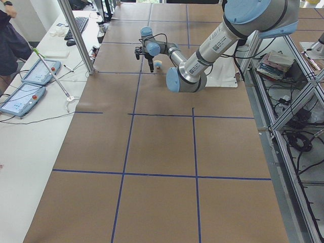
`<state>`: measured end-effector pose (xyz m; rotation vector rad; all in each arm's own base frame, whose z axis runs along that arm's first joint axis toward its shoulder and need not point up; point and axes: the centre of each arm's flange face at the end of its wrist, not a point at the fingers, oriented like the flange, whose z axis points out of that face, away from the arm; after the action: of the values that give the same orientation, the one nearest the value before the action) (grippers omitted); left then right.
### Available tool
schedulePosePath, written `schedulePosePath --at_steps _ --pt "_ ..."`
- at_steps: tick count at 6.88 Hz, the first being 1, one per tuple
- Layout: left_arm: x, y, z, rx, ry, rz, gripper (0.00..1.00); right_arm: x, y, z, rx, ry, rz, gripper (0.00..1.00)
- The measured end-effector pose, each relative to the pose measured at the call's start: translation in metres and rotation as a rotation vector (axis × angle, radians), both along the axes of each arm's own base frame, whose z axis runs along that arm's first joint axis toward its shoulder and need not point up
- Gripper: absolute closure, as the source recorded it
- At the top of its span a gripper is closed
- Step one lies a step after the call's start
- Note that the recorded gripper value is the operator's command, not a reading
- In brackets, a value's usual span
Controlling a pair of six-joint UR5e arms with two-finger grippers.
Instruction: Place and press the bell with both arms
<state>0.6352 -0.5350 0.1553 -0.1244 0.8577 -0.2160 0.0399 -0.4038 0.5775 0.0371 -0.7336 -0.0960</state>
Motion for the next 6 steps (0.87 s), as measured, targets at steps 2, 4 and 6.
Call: schedulePosePath --at_steps 2,4,6 --pt "-0.0009 -0.0010 -0.0007 0.000 0.000 -0.001 0.00 0.0000 0.0000 -0.0012 0.002 -0.001 0.001 0.00" --pt "-0.0014 -0.0011 -0.0013 0.002 0.002 -0.002 0.00 0.0000 -0.0001 -0.0015 0.003 -0.001 0.000 0.00" --pt "-0.0022 -0.0006 -0.0032 0.004 0.005 -0.001 0.00 0.0000 -0.0002 -0.0013 0.003 0.000 0.000 0.00"
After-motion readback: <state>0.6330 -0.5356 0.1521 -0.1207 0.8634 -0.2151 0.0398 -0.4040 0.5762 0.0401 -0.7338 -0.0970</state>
